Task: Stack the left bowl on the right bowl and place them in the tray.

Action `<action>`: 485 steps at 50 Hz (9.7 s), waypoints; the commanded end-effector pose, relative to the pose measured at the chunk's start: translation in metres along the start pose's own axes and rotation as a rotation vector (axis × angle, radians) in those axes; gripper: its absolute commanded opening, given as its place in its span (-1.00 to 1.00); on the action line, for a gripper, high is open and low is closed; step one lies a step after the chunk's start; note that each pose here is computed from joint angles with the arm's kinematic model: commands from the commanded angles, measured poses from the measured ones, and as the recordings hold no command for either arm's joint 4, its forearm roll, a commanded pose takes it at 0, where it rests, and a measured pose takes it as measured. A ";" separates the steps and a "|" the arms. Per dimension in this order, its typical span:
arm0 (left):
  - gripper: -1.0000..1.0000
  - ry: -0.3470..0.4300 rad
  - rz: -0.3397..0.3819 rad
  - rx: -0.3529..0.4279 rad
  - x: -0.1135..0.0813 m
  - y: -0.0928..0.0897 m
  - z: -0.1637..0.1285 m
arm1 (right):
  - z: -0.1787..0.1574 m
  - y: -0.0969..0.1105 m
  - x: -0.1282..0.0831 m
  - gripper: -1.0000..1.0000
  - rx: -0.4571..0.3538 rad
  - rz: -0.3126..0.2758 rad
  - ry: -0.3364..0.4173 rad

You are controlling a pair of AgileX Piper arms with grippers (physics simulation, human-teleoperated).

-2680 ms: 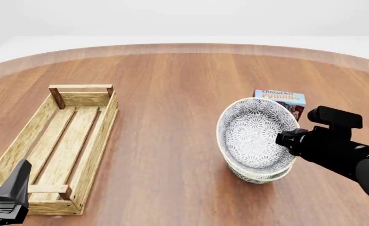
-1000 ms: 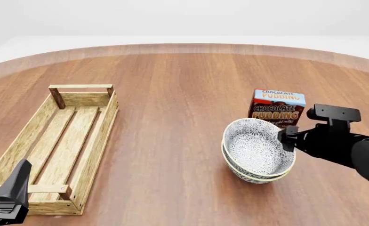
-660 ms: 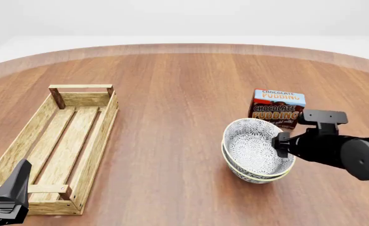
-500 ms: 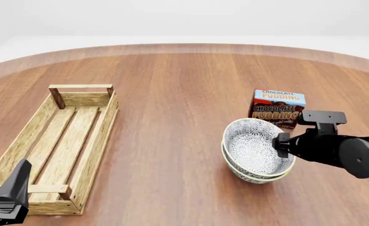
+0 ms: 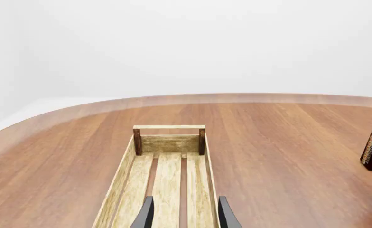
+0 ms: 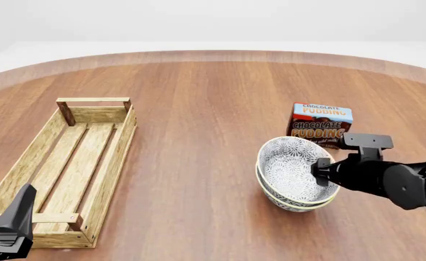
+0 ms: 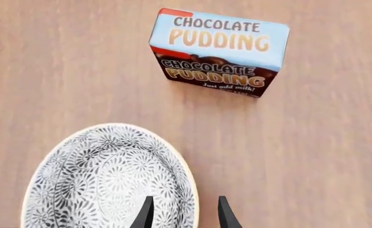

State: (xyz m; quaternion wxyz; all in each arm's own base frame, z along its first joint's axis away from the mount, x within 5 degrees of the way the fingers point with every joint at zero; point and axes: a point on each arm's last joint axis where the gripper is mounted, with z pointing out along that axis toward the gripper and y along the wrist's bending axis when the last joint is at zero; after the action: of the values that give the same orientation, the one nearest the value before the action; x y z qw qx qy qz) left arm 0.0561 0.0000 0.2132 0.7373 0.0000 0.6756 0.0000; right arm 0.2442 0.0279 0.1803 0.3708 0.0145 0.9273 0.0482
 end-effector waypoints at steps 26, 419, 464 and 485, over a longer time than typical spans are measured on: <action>1.00 0.000 0.000 0.000 0.000 0.000 0.000 | 0.002 0.003 0.009 -1.00 -0.015 0.017 -0.009; 1.00 0.000 0.000 0.000 0.000 0.000 0.000 | 0.072 0.453 -0.055 -1.00 -0.823 -0.259 -0.271; 1.00 0.000 0.000 0.000 0.000 0.000 0.000 | 0.093 0.460 -0.033 -1.00 -0.797 -0.322 -0.225; 1.00 0.000 0.000 0.000 0.000 0.000 0.000 | 0.089 0.463 -0.032 1.00 -0.798 -0.345 -0.229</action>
State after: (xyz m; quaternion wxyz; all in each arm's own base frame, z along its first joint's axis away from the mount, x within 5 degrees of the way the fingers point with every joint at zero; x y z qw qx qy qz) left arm 0.0561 0.0000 0.2132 0.7373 0.0000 0.6756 0.0000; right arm 0.3269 0.4922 0.1814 0.4492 -0.2773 0.7802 0.3356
